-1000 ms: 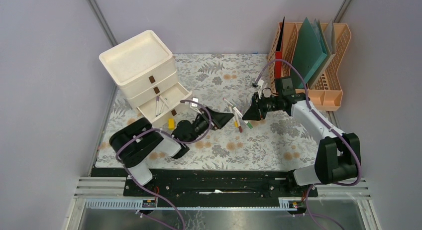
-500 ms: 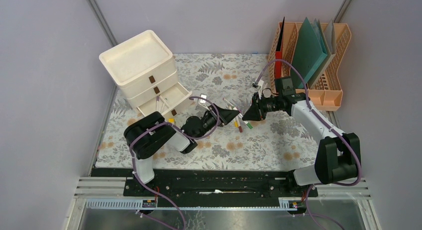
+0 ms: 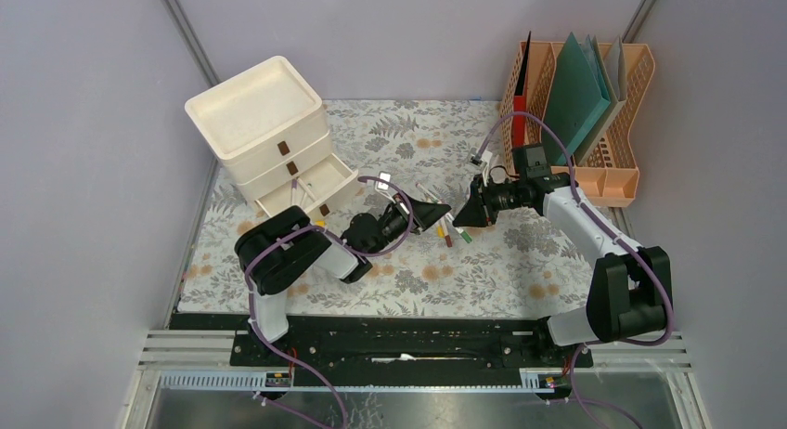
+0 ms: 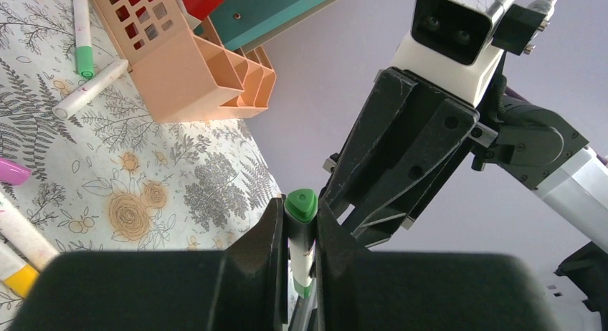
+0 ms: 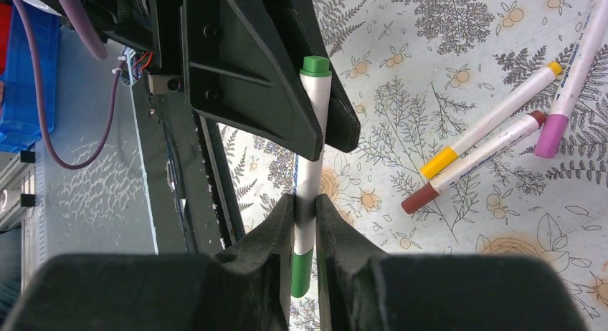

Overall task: Organize the desk
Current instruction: Place the stationery in the drawer.

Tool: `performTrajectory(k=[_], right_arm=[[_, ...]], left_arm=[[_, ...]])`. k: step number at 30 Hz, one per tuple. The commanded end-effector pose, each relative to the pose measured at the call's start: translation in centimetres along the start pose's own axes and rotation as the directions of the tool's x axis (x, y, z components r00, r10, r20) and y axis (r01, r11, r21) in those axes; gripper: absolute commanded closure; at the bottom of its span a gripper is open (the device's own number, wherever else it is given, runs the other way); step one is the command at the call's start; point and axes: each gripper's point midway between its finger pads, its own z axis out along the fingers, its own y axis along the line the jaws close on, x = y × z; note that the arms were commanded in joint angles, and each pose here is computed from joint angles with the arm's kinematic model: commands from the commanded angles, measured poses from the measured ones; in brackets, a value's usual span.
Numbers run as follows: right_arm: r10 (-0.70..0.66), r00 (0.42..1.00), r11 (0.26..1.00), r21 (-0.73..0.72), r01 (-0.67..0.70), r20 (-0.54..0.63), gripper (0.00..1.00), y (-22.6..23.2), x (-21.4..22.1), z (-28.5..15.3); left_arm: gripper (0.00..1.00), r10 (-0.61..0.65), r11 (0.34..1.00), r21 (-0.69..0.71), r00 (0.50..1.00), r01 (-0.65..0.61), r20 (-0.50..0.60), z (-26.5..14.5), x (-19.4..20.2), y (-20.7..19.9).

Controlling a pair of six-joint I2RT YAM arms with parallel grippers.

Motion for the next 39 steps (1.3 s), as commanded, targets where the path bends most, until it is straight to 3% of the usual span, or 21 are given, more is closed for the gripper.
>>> performTrajectory(k=[1, 4, 9, 12, 19, 23, 26, 29, 36, 39], right_arm=[[-0.030, 0.999, 0.999, -0.043, 0.031, 0.023, 1.00, 0.9, -1.1, -0.2], [-0.033, 0.999, 0.999, -0.039, 0.034, 0.022, 0.96, 0.9, -1.1, -0.2], [-0.045, 0.999, 0.999, -0.030, 0.045, 0.020, 0.63, 0.9, -1.1, -0.3], [-0.048, 0.999, 0.999, -0.025, 0.049, 0.017, 0.51, 0.8, -1.1, -0.4], [-0.053, 0.999, 0.998, -0.017, 0.053, 0.012, 0.40, 0.7, -1.0, -0.4], [-0.052, 0.999, 0.999, -0.014, 0.052, 0.007, 0.39, 0.6, -0.9, -0.4], [-0.051, 0.999, 0.999, -0.010, 0.051, 0.004, 0.39, 0.5, -0.9, -0.4], [-0.050, 0.999, 0.999, -0.009, 0.050, 0.002, 0.38, 0.4, -0.8, -0.3], [-0.046, 0.999, 0.999, -0.007, 0.046, -0.002, 0.38, 0.2, -0.7, -0.3], [-0.043, 0.999, 0.999, -0.008, 0.043, -0.004, 0.38, 0.2, -0.6, -0.2]], left_arm=[[1.00, 0.030, 0.989, 0.143, 0.998, -0.036, 0.046, 0.3, -1.1, -3.6], [1.00, 0.050, 0.990, 0.128, 0.997, -0.058, 0.063, -0.2, -1.5, -3.4], [1.00, 0.106, 0.991, 0.074, 0.989, -0.114, 0.107, -1.9, -2.2, -2.8], [1.00, 0.146, 0.988, 0.026, 0.981, -0.151, 0.127, -3.2, -2.7, -2.1], [1.00, 0.265, 0.960, -0.140, 0.950, -0.244, 0.165, -7.3, -4.4, 0.3], [1.00, 0.365, 0.902, -0.305, 0.915, -0.304, 0.168, -9.5, -6.3, 2.1], [1.00, 0.459, 0.800, -0.491, 0.878, -0.344, 0.134, -11.1, -8.3, 3.7], [1.00, 0.560, 0.644, -0.663, 0.826, -0.382, 0.068, -13.5, -10.8, 4.7], [1.00, 0.776, 0.258, -0.888, 0.629, -0.382, -0.045, -18.3, -18.4, 3.1], [1.00, 0.830, 0.137, -0.916, 0.548, -0.377, -0.101, -19.0, -20.7, 1.9]])
